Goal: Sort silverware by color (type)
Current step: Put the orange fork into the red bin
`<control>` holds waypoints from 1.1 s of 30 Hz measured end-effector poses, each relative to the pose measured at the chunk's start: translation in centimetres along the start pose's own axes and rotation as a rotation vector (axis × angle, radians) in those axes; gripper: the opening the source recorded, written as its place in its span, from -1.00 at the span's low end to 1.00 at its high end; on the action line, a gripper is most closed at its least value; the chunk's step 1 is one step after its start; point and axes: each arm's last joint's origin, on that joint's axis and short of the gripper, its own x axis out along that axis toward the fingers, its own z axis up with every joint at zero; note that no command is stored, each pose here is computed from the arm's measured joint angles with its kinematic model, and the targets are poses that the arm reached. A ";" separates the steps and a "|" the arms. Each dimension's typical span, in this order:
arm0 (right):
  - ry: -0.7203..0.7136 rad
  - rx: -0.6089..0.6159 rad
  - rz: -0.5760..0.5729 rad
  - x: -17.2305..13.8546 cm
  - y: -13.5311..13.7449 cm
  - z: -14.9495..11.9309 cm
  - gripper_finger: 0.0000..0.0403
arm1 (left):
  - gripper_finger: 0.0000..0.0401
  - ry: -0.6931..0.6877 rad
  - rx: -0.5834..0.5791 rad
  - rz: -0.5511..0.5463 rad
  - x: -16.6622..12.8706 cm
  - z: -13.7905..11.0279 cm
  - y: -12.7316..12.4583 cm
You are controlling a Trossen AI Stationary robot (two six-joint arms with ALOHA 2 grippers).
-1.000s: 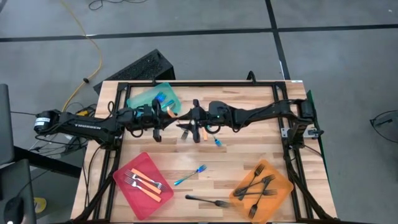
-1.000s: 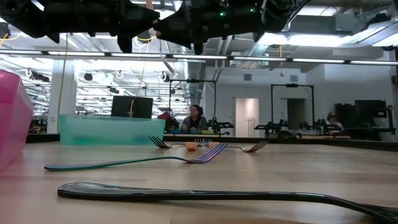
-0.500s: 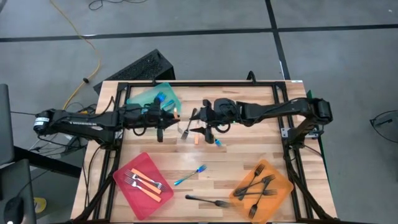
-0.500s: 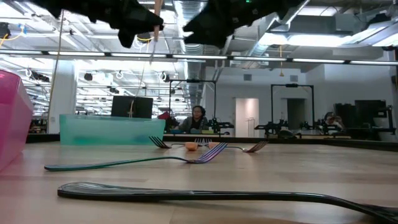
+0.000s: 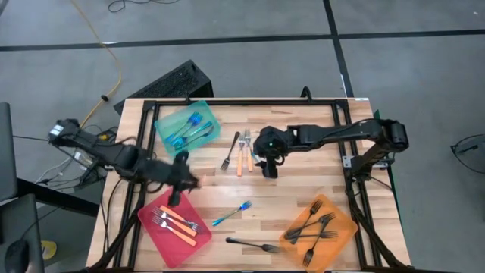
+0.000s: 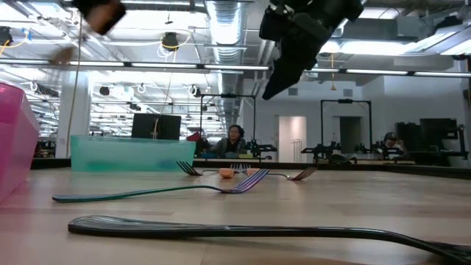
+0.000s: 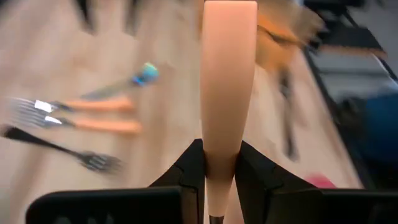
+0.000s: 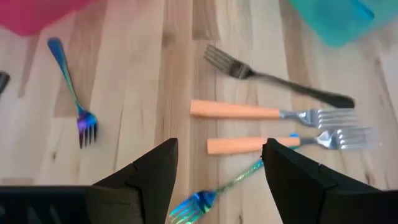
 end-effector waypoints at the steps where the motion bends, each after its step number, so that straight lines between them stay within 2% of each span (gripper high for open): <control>1: 0.001 0.000 0.000 0.0 0.0 0.0 0.27 | -0.80 0.017 0.007 -0.017 -0.1 -0.4 -0.7; 8: -0.028 0.000 -0.003 0.0 -0.1 0.2 0.27 | -0.80 0.076 0.053 -0.085 -0.4 -1.7 -3.8; 12: -0.028 -0.001 -0.003 0.0 -0.1 0.2 0.27 | -0.80 0.230 0.078 -0.075 0.1 -2.2 -5.1; 15: -0.035 -0.005 -0.004 0.0 -0.1 0.3 0.27 | -0.80 0.385 0.141 -0.051 0.9 -2.6 -6.1; 21: -0.048 -0.011 -0.005 -0.1 -0.1 0.4 0.27 | -0.80 0.589 0.279 -0.034 3.6 -3.6 -8.7; 26: -0.044 -0.010 -0.005 0.0 -0.1 0.4 0.27 | -0.80 0.733 0.302 -0.077 5.8 -5.3 -10.7; 30: -0.043 -0.010 -0.004 0.0 -0.1 0.4 0.27 | -0.80 0.787 0.358 -0.100 7.2 -6.3 -12.5; 33: -0.043 -0.010 -0.004 0.0 -0.1 0.4 0.27 | -0.80 0.810 0.405 -0.076 8.0 -6.9 -13.0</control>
